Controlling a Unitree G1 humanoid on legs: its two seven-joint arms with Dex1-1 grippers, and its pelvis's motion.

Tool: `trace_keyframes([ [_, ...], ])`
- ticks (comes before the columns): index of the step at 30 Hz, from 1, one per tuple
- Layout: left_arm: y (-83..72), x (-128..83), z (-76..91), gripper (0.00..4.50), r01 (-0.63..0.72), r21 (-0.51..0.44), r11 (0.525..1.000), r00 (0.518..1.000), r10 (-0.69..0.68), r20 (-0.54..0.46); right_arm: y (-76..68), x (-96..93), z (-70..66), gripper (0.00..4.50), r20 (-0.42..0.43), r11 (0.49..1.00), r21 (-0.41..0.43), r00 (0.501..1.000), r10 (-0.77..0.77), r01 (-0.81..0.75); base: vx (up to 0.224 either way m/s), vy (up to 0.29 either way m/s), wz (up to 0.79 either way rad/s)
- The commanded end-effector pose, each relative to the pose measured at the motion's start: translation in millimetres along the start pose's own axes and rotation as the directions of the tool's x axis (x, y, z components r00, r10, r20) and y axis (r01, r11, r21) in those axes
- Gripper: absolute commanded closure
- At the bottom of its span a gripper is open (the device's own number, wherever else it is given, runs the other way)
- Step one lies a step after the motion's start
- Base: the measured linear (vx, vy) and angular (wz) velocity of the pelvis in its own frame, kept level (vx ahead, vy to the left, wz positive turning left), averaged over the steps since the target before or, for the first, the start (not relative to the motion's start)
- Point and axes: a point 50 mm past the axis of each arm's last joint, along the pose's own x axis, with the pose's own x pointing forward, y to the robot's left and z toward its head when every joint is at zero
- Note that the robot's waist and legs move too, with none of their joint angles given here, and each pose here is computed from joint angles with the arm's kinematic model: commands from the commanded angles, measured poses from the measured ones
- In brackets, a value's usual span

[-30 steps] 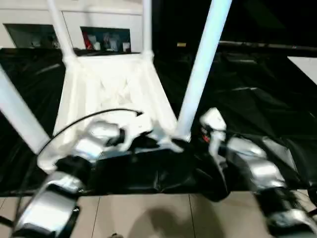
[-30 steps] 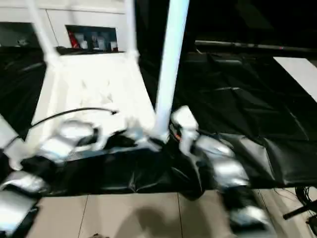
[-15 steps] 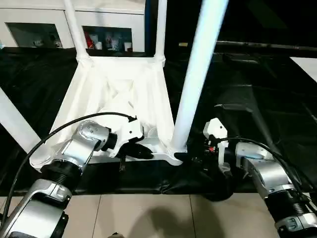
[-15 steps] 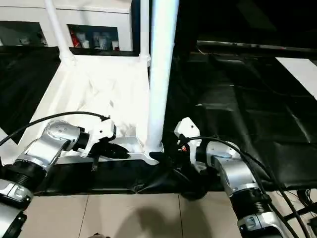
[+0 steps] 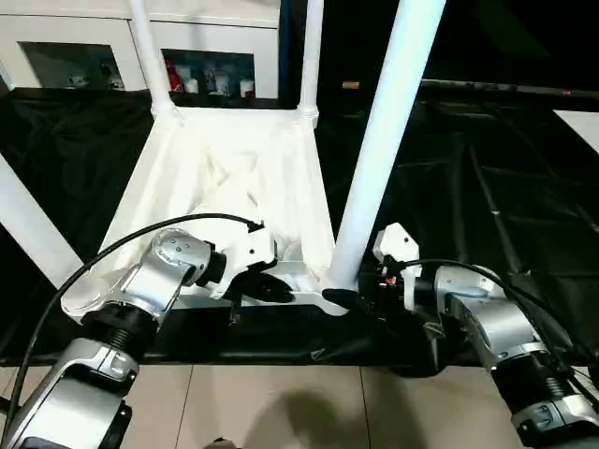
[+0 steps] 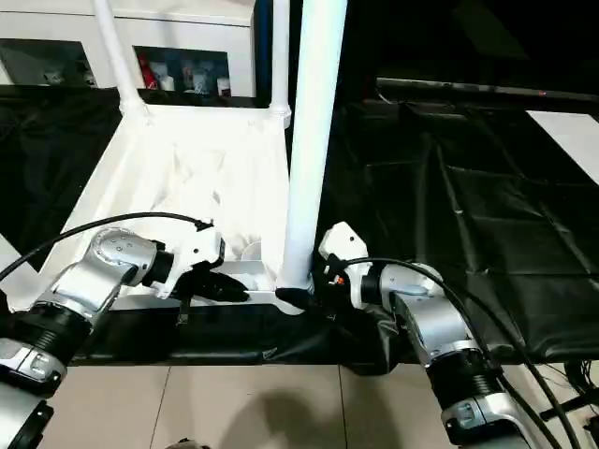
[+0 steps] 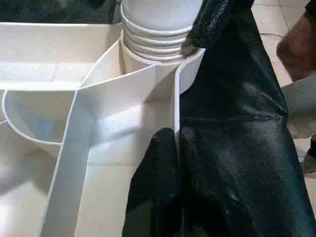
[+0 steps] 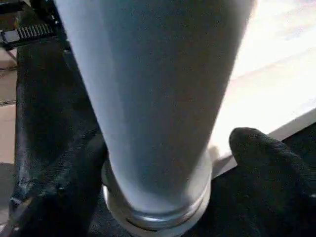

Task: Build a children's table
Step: Rotate leg to tighten

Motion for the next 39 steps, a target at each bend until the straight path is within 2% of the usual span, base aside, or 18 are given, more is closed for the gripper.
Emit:
trace_keyframes([
  [1,-5.5,9.7,-1.5,4.5,0.045,0.006,0.999,0.999,-0.045,-0.019,-5.1,-2.9,2.8,0.66,-0.012,1.0,-0.019,1.0,-0.015,0.015,0.0,0.0,0.0],
  [10,-4.6,10.3,-2.7,4.5,0.026,0.007,1.0,0.999,-0.026,-0.019,-5.8,-4.8,2.6,1.63,-0.01,1.0,-0.01,1.0,0.001,-0.001,0.0,0.0,0.0],
  [16,6.0,14.9,-2.3,4.5,-0.109,-0.009,0.994,0.994,0.108,-0.027,-11.1,-0.2,-5.5,1.8,-0.013,0.992,0.043,0.993,-0.118,0.118,0.0,0.0,0.0],
  [19,16.2,27.8,3.7,4.5,-0.236,-0.073,0.969,0.972,0.237,-0.001,-14.2,10.2,-20.5,1.82,-0.048,0.948,0.145,0.959,-0.279,0.283,0.0,0.0,0.0],
  [22,21.4,37.0,6.1,4.5,-0.314,-0.087,0.946,0.95,0.312,-0.032,-13.6,19.8,-25.8,1.83,-0.07,0.904,0.204,0.927,-0.369,0.375,0.0,0.0,0.0],
  [23,23.7,40.8,7.4,4.5,-0.351,-0.098,0.931,0.936,0.348,-0.045,-13.5,24.3,-27.1,1.83,-0.08,0.882,0.227,0.911,-0.406,0.413,0.0,0.0,0.0],
  [24,27.2,47.7,11.0,4.5,-0.404,-0.121,0.907,0.915,0.4,-0.055,-14.3,31.9,-28.2,1.84,-0.1,0.833,0.263,0.873,-0.478,0.486,0.0,0.0,0.0],
  [25,27.2,47.7,11.0,4.5,-0.404,-0.121,0.907,0.915,0.4,-0.055,-14.3,31.9,-28.2,1.84,-0.1,0.833,0.263,0.873,-0.478,0.486,0.0,0.0,0.0],
  [27,29.4,56.0,16.7,4.5,-0.438,-0.145,0.887,0.899,0.435,-0.054,-13.7,42.8,-26.1,1.84,-0.108,0.788,0.298,0.839,-0.533,0.539,0.0,0.0,0.0],
  [28,29.4,56.0,16.7,4.5,-0.438,-0.145,0.887,0.899,0.435,-0.054,-13.7,42.8,-26.1,1.84,-0.108,0.788,0.298,0.839,-0.533,0.539,0.0,0.0,0.0],
  [29,32.0,64.5,23.3,4.5,-0.472,-0.124,0.873,0.882,0.467,-0.069,-9.5,62.5,-14.3,1.84,-0.086,0.783,0.306,0.835,-0.544,0.542,0.0,0.0,0.0],
  [30,32.4,65.3,24.3,4.5,-0.472,-0.113,0.875,0.882,0.466,-0.072,-7.9,67.6,-8.4,1.84,-0.06,0.798,0.297,0.844,-0.533,0.525,0.0,0.0,0.0],
  [31,32.4,65.3,24.3,4.5,-0.472,-0.113,0.875,0.882,0.466,-0.072,-7.9,67.6,-8.4,1.84,-0.06,0.798,0.297,0.844,-0.533,0.525,0.0,0.0,0.0],
  [34,33.1,63.0,24.4,4.5,-0.457,-0.104,0.883,0.889,0.452,-0.066,-4.6,72.4,3.7,1.84,0.012,0.857,0.258,0.885,-0.466,0.447,0.0,0.0,0.0],
  [36,32.2,59.5,21.8,4.5,-0.431,-0.092,0.898,0.902,0.427,-0.057,-3.7,68.6,10.1,1.29,0.074,0.895,0.23,0.911,-0.406,0.381,0.0,0.0,0.0],
  [39,27.6,55.0,18.9,4.5,-0.355,-0.078,0.932,0.935,0.356,-0.007,-8.4,56.4,14.3,1.05,0.121,0.923,0.195,0.926,-0.358,0.332,0.0,0.0,0.0],
])
